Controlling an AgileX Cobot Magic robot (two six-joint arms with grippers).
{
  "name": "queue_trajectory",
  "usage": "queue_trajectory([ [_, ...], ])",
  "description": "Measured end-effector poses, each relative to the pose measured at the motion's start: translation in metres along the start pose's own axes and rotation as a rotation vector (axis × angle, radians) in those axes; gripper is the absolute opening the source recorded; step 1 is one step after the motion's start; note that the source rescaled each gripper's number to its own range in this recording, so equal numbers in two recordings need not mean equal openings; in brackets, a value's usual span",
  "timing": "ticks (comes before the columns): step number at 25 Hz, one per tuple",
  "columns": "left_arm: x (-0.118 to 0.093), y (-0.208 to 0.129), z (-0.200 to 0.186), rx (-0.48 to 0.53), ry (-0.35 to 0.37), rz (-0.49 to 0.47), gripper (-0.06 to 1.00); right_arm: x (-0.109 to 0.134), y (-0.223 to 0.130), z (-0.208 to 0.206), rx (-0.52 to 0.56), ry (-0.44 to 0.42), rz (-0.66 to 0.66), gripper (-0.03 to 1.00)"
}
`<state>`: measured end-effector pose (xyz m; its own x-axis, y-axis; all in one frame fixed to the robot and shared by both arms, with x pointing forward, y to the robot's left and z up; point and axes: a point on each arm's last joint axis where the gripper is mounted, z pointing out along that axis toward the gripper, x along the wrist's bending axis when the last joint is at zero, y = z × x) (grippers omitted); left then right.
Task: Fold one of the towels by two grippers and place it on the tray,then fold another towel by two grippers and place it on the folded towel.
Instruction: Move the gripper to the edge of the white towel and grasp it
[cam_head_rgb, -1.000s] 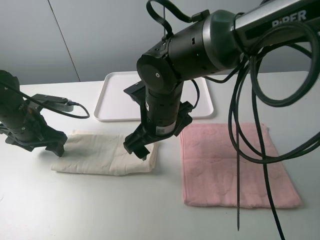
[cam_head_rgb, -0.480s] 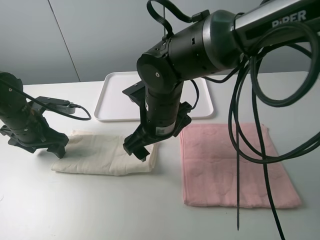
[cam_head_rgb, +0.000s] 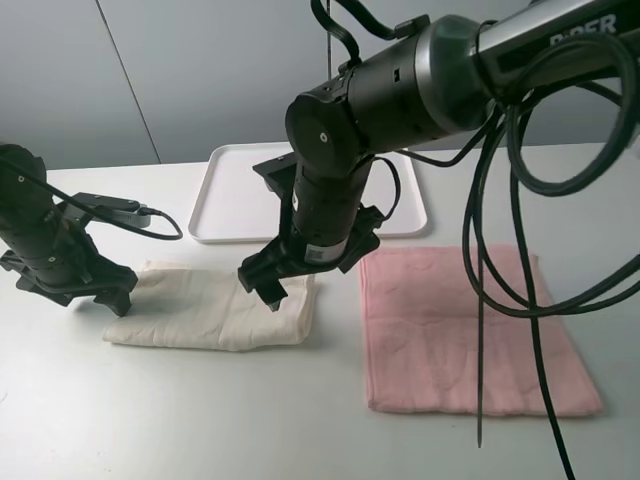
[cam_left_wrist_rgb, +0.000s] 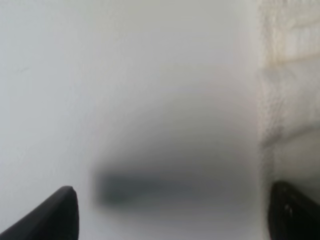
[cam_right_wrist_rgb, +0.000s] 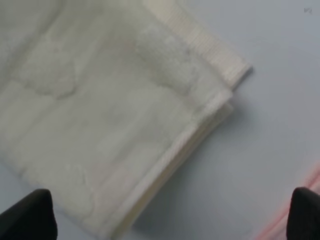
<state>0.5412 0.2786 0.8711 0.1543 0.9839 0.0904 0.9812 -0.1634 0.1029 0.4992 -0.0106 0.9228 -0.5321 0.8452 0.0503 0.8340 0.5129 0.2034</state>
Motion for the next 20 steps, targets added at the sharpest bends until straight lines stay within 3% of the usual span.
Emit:
queue_trajectory([
  [4, 0.000, 0.000, 0.000, 0.000, 0.000, 0.000, 0.99, -0.003, 0.004, 0.002, -0.009, 0.003, 0.013, 1.00],
  [11, 0.000, 0.000, 0.000, 0.001, 0.000, 0.000, 0.99, 0.005, 0.019, 0.032, 0.103, 0.003, 0.047, 1.00],
  [20, 0.000, 0.000, 0.000, 0.003, 0.001, 0.000, 0.99, 0.010, 0.015, 0.053, 0.161, 0.050, 0.127, 1.00],
])
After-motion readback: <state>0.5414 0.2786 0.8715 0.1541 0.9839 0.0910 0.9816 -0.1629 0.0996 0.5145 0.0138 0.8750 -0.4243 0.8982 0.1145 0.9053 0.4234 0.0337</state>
